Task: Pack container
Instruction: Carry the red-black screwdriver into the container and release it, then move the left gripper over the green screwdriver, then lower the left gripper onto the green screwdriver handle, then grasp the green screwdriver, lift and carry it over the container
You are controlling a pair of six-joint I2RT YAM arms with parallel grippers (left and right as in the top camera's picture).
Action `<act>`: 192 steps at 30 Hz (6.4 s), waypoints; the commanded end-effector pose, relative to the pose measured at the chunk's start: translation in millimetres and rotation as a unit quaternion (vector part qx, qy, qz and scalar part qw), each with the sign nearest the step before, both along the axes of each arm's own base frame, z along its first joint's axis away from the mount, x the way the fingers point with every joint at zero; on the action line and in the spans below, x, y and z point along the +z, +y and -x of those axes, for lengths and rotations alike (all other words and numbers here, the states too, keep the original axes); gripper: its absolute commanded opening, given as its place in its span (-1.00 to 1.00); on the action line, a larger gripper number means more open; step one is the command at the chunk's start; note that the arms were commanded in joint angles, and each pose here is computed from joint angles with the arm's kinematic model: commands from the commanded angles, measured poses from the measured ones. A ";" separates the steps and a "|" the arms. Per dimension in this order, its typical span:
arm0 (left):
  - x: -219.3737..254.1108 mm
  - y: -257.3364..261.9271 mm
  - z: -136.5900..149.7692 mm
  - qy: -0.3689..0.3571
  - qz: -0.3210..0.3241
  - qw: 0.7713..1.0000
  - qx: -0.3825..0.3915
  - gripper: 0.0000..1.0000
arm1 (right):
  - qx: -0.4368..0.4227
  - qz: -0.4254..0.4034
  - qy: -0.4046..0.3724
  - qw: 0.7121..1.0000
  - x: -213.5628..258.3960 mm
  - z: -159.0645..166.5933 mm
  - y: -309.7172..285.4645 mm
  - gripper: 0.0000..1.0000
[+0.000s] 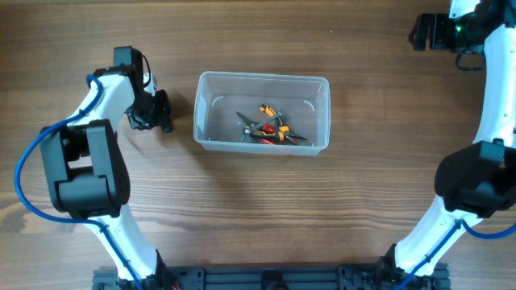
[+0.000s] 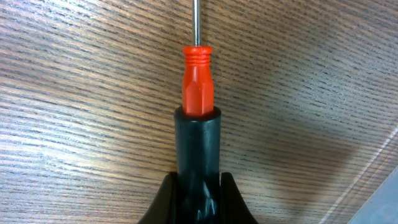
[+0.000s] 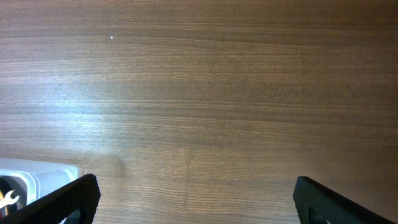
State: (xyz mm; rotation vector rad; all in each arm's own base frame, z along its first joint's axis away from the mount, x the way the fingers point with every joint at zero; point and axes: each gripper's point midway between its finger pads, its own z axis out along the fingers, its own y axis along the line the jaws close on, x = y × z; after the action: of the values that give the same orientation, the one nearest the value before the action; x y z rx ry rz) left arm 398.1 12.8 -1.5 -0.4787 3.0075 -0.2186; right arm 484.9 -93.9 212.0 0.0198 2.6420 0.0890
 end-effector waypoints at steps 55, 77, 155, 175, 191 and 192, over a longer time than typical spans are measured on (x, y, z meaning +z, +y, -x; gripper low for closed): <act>52.6 -214.1 -0.8 -0.106 -0.116 0.711 -0.685 -0.45 | -0.008 -0.001 0.002 1.000 -1.6 0.2 -1.5 1.00; 305.0 -167.8 -35.6 -0.358 -0.172 0.800 -0.449 0.10 | -0.008 -0.001 0.002 1.000 -1.6 0.2 -1.5 0.99; 13.5 132.2 8.6 0.040 -0.023 0.999 -0.008 -0.29 | -0.008 -0.001 0.002 1.000 -1.6 0.3 -1.4 0.99; -9.6 120.1 19.0 0.057 -0.032 0.998 -0.019 -0.29 | -0.008 -0.001 0.002 1.000 -1.6 0.2 -1.5 0.99; 58.5 127.8 -2.1 0.006 -0.051 0.999 -0.002 -0.92 | -0.008 -0.001 0.002 1.000 -1.6 0.2 -1.5 0.99; 76.7 129.3 -7.9 -0.010 -0.057 0.998 -0.002 -0.92 | -0.008 -0.002 0.002 1.000 -1.6 0.2 -1.4 0.99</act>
State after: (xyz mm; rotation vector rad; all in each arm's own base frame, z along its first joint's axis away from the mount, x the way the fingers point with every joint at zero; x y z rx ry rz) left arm 376.3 131.7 10.2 -0.4691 3.1450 -0.1086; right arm 485.0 -94.0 211.9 0.0198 2.6420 0.0890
